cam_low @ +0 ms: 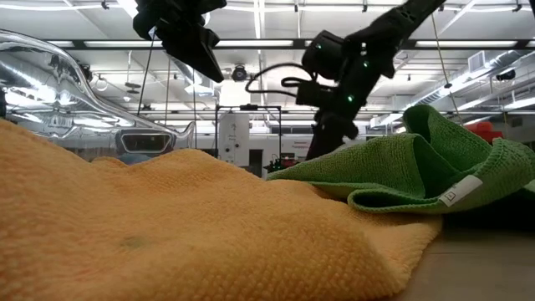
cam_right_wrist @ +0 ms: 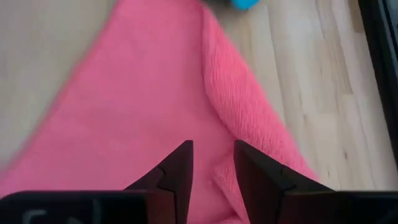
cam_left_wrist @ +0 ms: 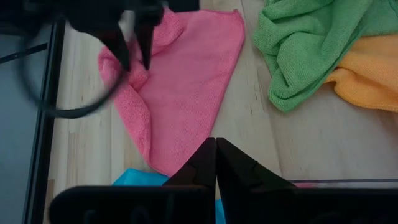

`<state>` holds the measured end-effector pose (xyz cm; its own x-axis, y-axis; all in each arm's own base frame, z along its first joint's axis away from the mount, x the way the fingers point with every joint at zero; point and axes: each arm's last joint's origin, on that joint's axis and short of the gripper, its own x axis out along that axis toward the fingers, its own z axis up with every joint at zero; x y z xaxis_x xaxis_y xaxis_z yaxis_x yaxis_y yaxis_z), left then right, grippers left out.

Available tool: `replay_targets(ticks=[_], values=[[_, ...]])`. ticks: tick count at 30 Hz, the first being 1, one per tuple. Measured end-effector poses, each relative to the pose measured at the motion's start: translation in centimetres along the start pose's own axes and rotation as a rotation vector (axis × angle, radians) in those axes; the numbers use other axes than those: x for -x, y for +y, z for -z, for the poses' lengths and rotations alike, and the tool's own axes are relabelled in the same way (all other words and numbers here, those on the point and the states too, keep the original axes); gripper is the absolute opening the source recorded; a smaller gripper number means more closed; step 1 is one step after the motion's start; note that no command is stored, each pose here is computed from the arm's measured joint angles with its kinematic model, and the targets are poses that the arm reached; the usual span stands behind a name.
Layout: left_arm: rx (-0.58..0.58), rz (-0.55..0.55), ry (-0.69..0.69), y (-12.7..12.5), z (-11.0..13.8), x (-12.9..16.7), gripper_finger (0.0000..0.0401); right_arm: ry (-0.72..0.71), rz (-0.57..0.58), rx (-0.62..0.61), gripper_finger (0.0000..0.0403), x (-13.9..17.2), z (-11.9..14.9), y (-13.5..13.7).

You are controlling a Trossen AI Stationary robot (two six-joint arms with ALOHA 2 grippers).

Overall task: Fold microfiber towels
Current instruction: Fold the pink microfiber cloth

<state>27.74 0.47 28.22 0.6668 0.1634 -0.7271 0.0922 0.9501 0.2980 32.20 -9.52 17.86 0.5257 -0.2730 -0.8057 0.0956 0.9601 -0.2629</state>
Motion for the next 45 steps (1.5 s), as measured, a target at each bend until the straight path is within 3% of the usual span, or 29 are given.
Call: replay_targets(ticks=[14,23,36,45], values=[[0.002,-0.003,-0.011,0.0,-0.1,0.0,0.0021,-0.100,0.103,-0.055,0.0124,-2.3,4.4,-0.5],[0.001,-0.003,-0.012,0.0,-0.1,0.0,0.0020,-0.190,0.068,-0.099,0.0124,-2.5,5.3,-0.6],[0.001,-0.003,-0.011,0.0,-0.1,0.0,0.0015,-0.177,0.047,-0.118,0.0124,-2.7,5.6,-0.4],[0.000,-0.002,-0.007,0.0,-0.1,0.0,0.0026,-0.129,0.050,-0.055,0.0124,-4.2,6.3,-0.1]])
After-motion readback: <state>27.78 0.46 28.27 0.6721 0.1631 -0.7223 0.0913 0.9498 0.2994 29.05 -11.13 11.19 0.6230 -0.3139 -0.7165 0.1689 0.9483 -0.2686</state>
